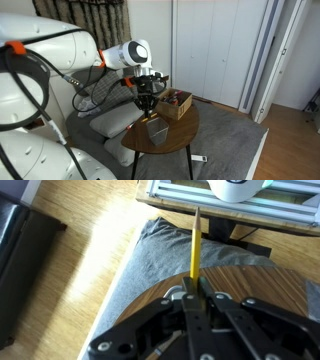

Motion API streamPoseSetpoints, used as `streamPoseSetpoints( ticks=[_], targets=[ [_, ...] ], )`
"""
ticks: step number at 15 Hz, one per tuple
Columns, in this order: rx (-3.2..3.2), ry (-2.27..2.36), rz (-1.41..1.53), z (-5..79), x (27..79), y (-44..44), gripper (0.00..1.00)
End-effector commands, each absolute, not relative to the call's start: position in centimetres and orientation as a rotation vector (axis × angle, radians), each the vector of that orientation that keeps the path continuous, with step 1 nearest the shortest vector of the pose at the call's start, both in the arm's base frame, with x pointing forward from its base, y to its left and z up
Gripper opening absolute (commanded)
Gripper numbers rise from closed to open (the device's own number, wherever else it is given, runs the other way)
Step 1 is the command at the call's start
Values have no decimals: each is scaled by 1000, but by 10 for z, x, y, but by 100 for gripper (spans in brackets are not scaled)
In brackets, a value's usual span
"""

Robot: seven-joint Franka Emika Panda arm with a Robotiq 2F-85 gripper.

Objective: Put the pen into the metal bin

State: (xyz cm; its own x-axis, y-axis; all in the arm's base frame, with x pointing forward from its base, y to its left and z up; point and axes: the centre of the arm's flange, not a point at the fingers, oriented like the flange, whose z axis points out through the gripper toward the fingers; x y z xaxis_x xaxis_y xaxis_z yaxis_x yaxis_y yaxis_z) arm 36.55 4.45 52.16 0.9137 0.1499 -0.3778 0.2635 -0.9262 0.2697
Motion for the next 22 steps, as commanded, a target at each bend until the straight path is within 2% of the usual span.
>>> streamPoseSetpoints(
  ticks=[1,12,13,14,15,17,22],
  targets=[
    [2696,442,-630,517,389,41,2],
    [2647,605,-864,495,406,42,2],
    [2643,604,-874,494,406,43,5],
    [2643,596,-866,494,407,43,33],
    [2648,601,-875,495,407,43,36],
    [2655,606,-857,501,409,44,47],
    [2686,581,-773,521,413,49,84]
  ],
)
